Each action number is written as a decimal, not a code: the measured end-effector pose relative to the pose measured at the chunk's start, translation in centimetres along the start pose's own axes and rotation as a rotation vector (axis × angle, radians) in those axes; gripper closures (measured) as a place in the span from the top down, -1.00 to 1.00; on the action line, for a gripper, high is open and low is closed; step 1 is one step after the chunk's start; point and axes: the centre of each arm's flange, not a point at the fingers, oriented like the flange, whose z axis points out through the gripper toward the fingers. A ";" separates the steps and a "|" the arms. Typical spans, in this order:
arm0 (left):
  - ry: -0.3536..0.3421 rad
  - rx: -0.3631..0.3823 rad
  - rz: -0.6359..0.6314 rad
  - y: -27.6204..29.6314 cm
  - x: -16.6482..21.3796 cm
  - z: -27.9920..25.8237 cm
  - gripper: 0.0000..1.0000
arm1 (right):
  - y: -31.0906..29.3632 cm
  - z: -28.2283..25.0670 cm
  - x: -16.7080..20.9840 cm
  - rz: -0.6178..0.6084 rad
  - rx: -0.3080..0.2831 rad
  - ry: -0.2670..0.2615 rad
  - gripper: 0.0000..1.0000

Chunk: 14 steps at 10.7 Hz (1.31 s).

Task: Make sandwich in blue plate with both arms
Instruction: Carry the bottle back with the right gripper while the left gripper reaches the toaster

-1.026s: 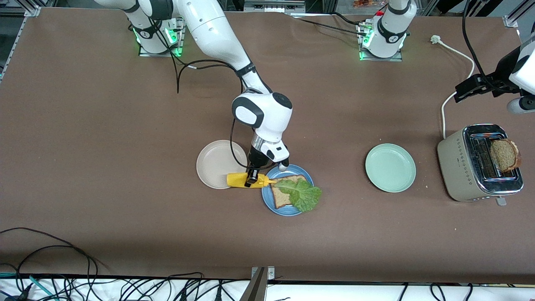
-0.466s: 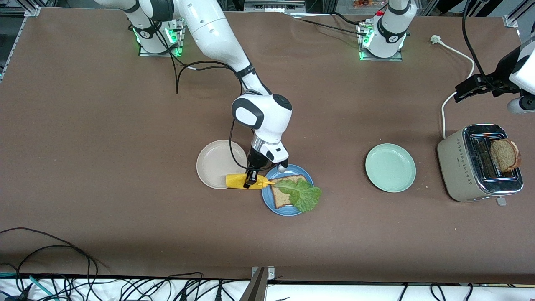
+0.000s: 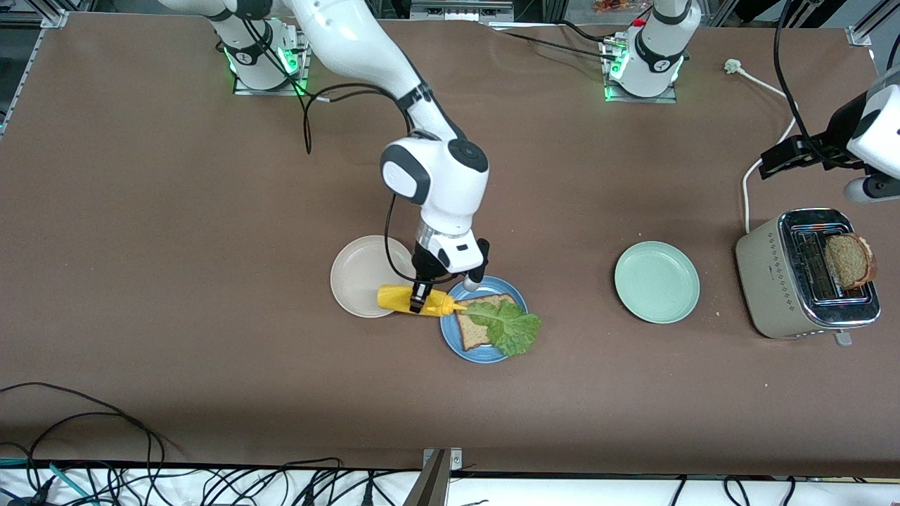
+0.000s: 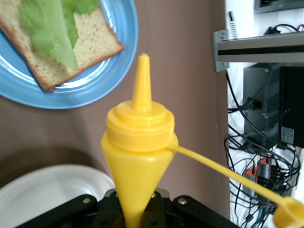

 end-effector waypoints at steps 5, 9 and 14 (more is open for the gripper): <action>-0.054 0.004 -0.047 -2.3 2.2 2.8 1.00 | 14.7 -8.3 -13.9 0.151 0.402 0.129 -0.83; -0.093 0.034 -0.026 -4.3 4.7 6.2 1.00 | 19.7 -5.5 -27.2 0.133 0.659 0.261 -0.83; -0.140 0.020 0.043 -11.3 8.2 11.6 1.00 | 17.3 3.9 -39.7 0.088 0.870 0.588 -0.83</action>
